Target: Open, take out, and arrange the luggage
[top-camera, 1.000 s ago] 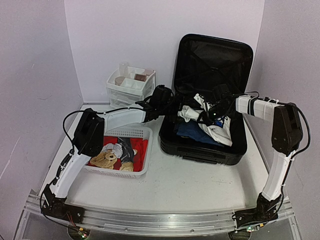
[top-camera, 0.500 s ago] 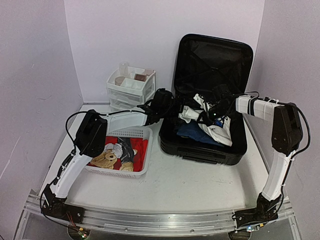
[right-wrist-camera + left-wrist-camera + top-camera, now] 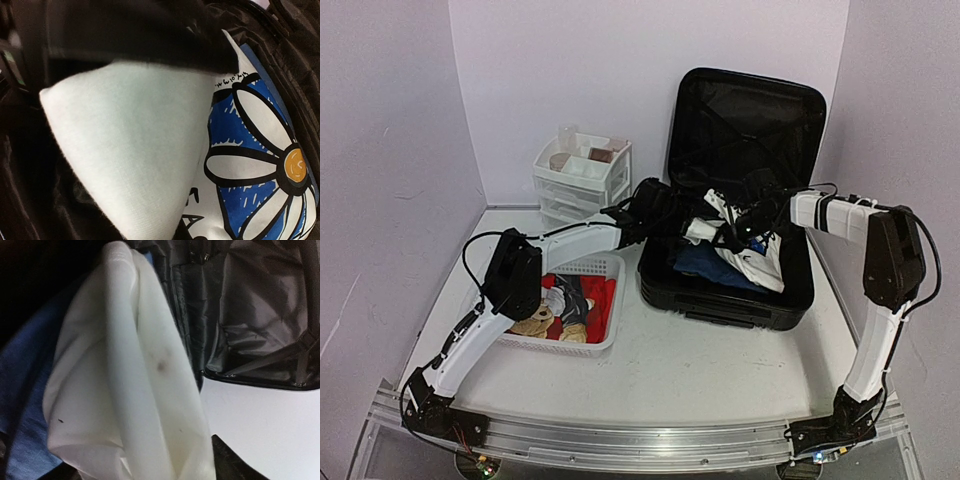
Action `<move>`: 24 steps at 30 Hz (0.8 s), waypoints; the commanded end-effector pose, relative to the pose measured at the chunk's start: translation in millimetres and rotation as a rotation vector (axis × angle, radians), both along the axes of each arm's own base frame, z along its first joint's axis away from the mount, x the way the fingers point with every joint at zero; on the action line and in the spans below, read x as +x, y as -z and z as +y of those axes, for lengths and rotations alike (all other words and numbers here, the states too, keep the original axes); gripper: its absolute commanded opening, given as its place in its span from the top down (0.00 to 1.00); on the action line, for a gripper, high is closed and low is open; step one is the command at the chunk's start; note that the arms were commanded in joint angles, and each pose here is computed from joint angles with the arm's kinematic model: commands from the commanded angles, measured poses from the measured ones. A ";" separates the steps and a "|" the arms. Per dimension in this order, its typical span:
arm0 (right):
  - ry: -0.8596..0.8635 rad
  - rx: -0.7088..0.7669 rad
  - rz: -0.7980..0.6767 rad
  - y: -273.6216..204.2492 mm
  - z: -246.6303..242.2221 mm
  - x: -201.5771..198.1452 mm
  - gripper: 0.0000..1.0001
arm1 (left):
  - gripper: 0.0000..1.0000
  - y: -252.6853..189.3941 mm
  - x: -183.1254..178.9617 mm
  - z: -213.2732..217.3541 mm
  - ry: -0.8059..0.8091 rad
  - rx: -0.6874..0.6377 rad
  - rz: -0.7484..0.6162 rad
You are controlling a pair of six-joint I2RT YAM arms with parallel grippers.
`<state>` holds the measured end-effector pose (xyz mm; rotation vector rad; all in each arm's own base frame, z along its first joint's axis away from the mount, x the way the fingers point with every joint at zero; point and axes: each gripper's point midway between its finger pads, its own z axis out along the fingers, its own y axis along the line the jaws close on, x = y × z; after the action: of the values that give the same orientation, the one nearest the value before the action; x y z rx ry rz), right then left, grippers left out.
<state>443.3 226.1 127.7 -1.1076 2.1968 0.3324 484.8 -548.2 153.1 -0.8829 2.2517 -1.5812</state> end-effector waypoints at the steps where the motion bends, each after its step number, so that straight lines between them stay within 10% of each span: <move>1: -0.059 0.051 -0.125 -47.0 14.9 -1.3 1.00 | 0.44 -19.6 8.1 -0.7 -0.005 0.011 -0.084; 10: -0.058 0.050 -0.118 -46.4 13.9 -8.1 1.00 | 0.97 -79.6 11.8 4.2 0.041 0.046 -0.341; 13: -0.046 0.057 -0.116 -48.8 12.9 -10.0 1.00 | 1.00 -107.2 7.5 5.7 0.062 0.050 -0.429; 21: 0.097 0.180 -0.112 -95.8 -0.1 -31.3 0.04 | 1.00 -169.0 -28.3 10.8 0.148 0.128 -0.655; 24: 0.138 0.205 -0.144 -118.7 -10.0 -43.4 0.02 | 1.00 -178.7 -50.3 12.2 0.193 0.171 -0.707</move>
<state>411.2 220.9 185.1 -0.9687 2.1523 0.3738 465.8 -546.0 199.7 -0.2476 2.2019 -1.3706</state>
